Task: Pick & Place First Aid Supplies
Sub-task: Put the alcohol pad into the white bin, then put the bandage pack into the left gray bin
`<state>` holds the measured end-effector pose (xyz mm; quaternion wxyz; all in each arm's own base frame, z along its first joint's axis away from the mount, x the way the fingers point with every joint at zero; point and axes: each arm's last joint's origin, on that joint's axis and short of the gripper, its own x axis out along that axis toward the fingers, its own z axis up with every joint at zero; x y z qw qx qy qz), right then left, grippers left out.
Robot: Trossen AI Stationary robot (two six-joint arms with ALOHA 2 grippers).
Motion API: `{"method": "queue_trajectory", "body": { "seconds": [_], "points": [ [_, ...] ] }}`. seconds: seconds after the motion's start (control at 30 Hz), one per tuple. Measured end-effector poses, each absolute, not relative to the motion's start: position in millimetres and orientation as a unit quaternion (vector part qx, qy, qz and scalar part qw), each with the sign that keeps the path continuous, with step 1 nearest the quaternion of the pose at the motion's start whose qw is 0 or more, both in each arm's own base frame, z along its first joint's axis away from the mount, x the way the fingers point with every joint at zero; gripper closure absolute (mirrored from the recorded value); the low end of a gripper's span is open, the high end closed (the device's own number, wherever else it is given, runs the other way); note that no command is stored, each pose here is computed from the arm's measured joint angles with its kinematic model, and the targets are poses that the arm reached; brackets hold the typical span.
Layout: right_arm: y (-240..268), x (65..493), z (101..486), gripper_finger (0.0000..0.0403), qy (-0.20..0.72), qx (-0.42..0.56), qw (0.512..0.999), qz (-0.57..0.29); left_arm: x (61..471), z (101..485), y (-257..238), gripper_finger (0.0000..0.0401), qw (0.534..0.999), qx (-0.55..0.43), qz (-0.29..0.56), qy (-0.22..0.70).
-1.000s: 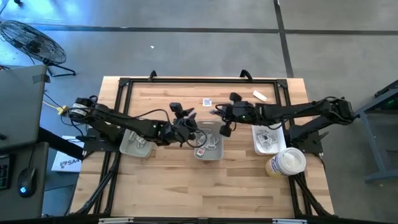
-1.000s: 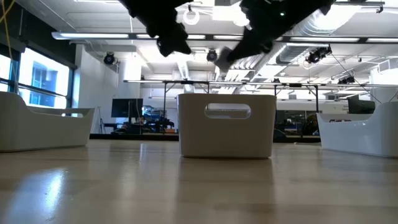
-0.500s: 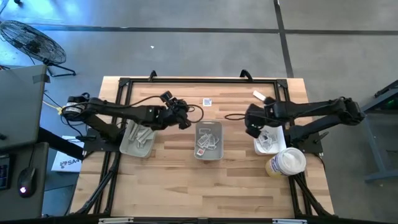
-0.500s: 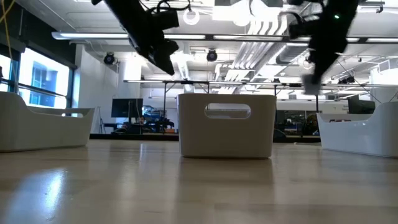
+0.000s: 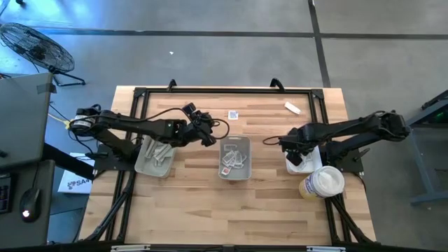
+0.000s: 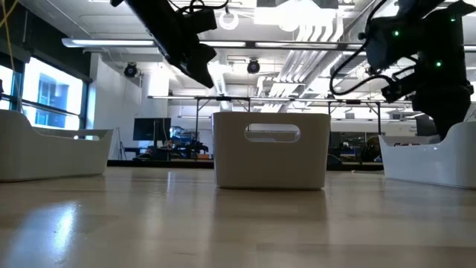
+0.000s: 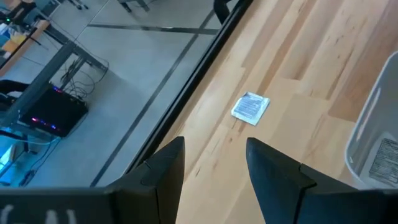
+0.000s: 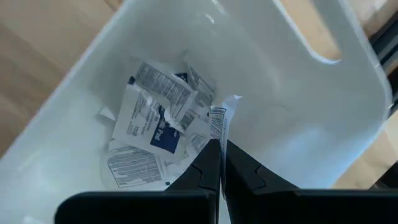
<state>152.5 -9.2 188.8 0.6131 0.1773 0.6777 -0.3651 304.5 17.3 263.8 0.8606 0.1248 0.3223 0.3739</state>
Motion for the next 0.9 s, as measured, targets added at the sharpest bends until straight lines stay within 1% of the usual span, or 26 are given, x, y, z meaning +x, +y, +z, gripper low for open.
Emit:
{"method": "queue_trajectory", "body": {
  "seconds": [0.17,0.27,0.47,0.53,0.63,0.73,0.8,0.9],
  "points": [
    [-9,150,185,0.0394,0.685,0.18,0.607,-0.359,305,264,17,0.0234,0.861,0.125,0.374,0.322],
    [-10,151,184,0.0372,0.685,0.188,0.609,-0.352,305,264,17,0.0234,0.861,0.125,0.373,0.322],
    [-9,160,184,0.0324,0.682,0.226,0.631,-0.292,305,264,17,0.0234,0.859,0.137,0.369,0.328],
    [-9,163,188,0.0314,0.68,0.233,0.636,-0.281,304,264,17,0.0234,0.858,0.141,0.368,0.33],
    [-10,168,206,0.0309,0.675,0.223,0.646,-0.28,304,264,17,0.0234,0.855,0.152,0.366,0.335],
    [-13,175,233,0.0312,0.654,0.178,0.671,-0.302,304,264,18,0.0234,0.849,0.163,0.372,0.338],
    [-20,182,251,0.0315,0.611,0.141,0.698,-0.346,304,264,18,0.0234,0.849,0.163,0.372,0.338],
    [-36,189,274,0.0317,0.549,0.117,0.721,-0.407,304,263,17,0.0234,0.856,0.156,0.357,0.34]
  ]
}}
